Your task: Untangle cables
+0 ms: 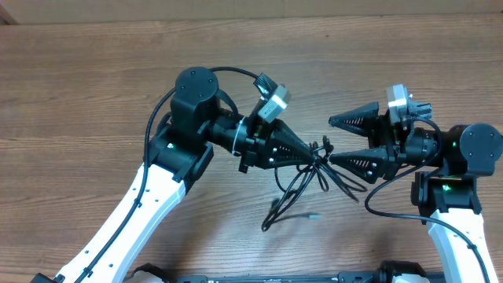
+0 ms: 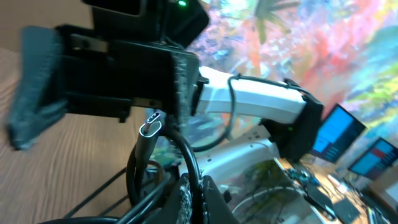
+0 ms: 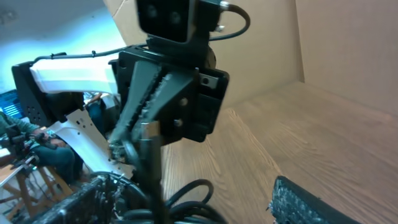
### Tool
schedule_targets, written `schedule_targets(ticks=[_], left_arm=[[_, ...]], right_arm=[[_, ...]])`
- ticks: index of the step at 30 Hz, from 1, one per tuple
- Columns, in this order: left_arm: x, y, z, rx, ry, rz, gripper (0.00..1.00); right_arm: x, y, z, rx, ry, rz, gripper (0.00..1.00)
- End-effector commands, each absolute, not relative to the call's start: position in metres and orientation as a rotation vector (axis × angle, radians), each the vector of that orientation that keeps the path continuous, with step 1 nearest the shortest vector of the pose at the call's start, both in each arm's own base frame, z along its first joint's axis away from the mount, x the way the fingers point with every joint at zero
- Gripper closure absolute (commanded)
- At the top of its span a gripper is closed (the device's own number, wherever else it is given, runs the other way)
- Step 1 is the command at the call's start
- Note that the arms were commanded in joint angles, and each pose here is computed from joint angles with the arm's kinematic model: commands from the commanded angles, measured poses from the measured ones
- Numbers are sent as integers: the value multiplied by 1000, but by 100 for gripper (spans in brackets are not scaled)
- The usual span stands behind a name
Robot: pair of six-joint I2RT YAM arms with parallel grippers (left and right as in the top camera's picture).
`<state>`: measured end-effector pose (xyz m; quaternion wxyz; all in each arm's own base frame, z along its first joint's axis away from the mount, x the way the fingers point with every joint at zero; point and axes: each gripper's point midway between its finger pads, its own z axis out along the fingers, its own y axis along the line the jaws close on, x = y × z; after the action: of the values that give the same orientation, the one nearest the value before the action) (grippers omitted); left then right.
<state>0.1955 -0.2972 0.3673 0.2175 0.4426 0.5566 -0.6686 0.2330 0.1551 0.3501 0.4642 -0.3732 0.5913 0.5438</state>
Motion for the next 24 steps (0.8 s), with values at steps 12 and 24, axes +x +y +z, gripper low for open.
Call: schedule_targets(ticks=[12, 24], left_arm=[[205, -316, 362, 1100, 1654, -1806, 96], [208, -318, 362, 1088, 1658, -1793, 96]], right_arm=[[225, 156, 358, -994, 1404, 1306, 36], [219, 156, 356, -1032, 1403, 1325, 79]])
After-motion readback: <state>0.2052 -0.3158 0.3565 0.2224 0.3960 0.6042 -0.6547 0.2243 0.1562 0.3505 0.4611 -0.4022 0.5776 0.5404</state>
